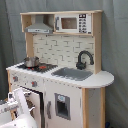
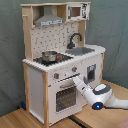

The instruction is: Play with the kitchen

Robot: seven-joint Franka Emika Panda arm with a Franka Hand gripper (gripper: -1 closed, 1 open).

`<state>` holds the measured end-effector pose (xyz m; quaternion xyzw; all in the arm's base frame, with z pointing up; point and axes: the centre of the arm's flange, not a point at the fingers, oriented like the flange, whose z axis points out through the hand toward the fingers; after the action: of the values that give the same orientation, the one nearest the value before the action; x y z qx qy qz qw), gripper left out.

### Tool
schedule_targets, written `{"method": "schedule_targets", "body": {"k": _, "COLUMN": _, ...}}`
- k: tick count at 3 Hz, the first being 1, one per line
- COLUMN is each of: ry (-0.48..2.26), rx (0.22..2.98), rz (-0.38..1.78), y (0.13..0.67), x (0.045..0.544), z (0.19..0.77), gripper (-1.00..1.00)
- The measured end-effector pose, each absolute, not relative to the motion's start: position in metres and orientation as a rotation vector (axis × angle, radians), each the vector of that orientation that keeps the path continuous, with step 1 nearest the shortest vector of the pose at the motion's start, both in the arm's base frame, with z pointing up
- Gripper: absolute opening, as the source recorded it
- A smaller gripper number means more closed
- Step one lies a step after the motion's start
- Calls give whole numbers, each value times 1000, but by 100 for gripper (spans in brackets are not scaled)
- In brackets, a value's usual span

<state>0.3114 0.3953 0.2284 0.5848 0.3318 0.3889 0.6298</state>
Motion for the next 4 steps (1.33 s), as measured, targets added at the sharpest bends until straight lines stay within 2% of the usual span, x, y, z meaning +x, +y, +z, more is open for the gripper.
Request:
{"method": "schedule_targets", "body": {"k": 1, "ry": 784, "rx": 1366, "rz": 872, "y": 386, "x": 336, "z": 221, "gripper": 100}}
{"method": "schedule_targets", "body": {"k": 4, "ry": 979, "rx": 1215, "rz": 810, "y": 425, "x": 305, "z": 264, "gripper": 100}}
